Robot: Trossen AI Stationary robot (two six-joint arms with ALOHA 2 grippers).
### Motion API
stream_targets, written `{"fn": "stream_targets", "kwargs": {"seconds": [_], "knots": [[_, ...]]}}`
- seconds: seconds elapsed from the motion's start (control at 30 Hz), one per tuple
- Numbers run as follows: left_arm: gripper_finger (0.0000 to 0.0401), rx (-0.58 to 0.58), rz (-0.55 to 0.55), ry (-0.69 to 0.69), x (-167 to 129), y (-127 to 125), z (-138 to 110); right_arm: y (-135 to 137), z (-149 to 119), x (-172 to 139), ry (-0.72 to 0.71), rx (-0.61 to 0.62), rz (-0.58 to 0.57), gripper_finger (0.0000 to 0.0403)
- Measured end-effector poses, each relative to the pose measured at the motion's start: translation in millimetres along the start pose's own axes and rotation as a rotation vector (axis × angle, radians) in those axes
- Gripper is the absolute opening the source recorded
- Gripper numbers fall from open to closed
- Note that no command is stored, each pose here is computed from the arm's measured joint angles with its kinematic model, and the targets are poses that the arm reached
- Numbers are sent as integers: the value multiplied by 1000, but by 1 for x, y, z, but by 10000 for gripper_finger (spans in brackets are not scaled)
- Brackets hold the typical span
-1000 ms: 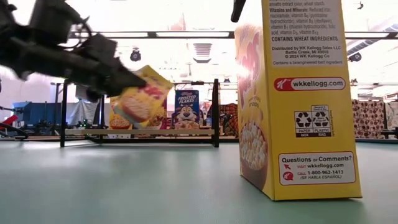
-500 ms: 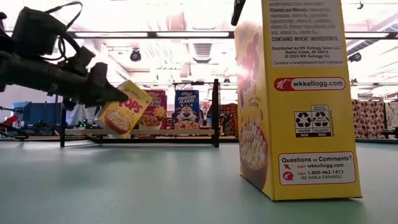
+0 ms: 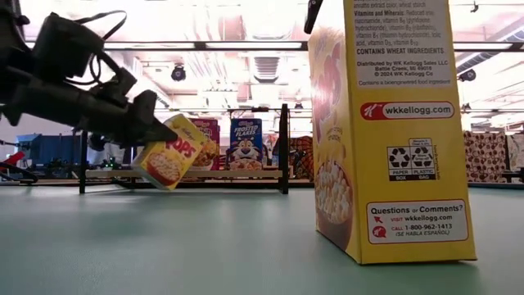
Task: Stack cereal on shelf
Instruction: Put the top yellow cereal box on the shelf aligned with the other yellow cereal box
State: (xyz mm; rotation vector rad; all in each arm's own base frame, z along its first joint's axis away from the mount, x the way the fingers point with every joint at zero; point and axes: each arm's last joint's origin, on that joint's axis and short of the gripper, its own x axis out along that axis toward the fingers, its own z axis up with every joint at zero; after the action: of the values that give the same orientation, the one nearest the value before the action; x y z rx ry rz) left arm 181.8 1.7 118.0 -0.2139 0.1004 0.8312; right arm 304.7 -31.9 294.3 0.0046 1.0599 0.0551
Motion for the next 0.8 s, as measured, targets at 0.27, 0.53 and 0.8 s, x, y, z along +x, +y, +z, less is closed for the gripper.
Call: {"fn": "stream_targets", "kwargs": {"seconds": [0.27,0.53,0.8], "knots": [[133,40,26,-21,15,-20,-5,0,1,0,-11,-1,-1,216],[133,18,0,-87,14,-22,-19,0,3,0,-32,-3,-3,217],[133,18,-17,-80,16,-23,-32,-1,5,0,-55,-6,-6,217]]}}
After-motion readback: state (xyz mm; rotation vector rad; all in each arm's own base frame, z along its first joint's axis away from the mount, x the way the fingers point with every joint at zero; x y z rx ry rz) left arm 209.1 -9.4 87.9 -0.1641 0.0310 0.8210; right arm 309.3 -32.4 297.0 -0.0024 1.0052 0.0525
